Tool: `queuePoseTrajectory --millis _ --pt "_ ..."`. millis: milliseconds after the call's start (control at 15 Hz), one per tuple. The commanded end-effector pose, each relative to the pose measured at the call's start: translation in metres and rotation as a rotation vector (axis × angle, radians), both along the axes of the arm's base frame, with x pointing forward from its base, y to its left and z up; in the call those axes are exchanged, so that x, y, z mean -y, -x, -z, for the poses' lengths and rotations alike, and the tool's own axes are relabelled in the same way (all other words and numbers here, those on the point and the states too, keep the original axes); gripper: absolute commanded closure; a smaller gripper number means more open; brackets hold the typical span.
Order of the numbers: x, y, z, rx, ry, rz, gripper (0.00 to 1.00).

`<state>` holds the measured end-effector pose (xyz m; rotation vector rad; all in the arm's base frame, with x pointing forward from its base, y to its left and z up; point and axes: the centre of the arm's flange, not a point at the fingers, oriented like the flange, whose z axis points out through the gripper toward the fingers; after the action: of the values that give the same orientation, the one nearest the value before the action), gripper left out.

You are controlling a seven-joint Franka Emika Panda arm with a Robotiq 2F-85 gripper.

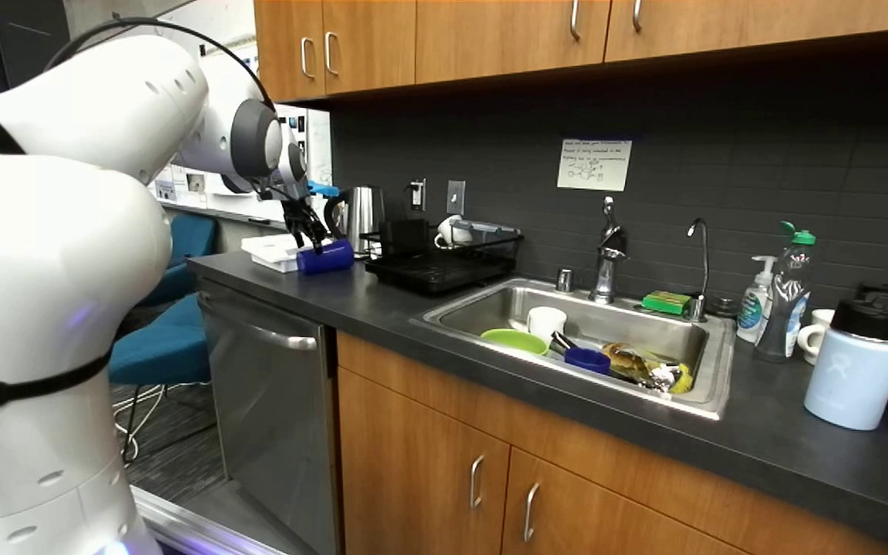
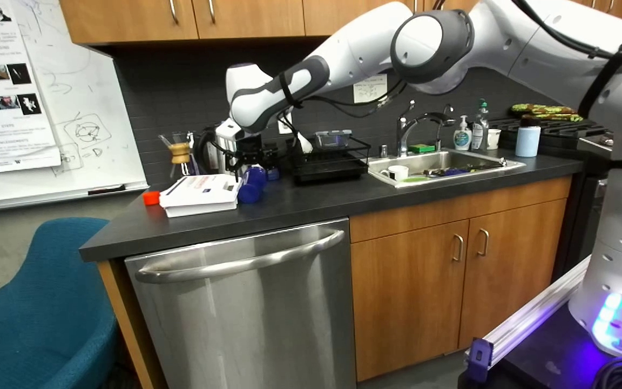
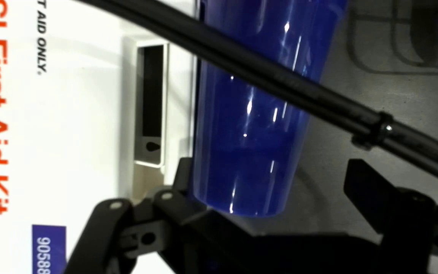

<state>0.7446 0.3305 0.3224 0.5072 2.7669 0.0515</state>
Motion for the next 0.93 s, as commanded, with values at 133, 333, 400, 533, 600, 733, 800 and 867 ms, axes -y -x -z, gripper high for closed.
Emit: queuePoseTrajectory --millis 133,333,400,533,600,733,800,867 --pt "-0.011 -0.025 -0.001 0.021 -0.017 -0.005 0.00" --pt "-0.008 -0.028 0.005 0.025 -0.008 -0.005 0.00" --pt "-0.007 -0.029 0.007 0.027 -0.001 -0.005 0.00" --pt "-0.003 -0.032 0.009 0.031 0.011 -0.007 0.00" --pt "-0.001 -0.033 0.008 0.032 0.013 -0.006 0.00" --pt "0.003 -0.035 0.009 0.034 0.020 -0.004 0.00" --pt "0.004 -0.035 0.009 0.034 0.023 -0.004 0.00" --pt "0.005 -0.036 0.009 0.034 0.026 -0.005 0.00"
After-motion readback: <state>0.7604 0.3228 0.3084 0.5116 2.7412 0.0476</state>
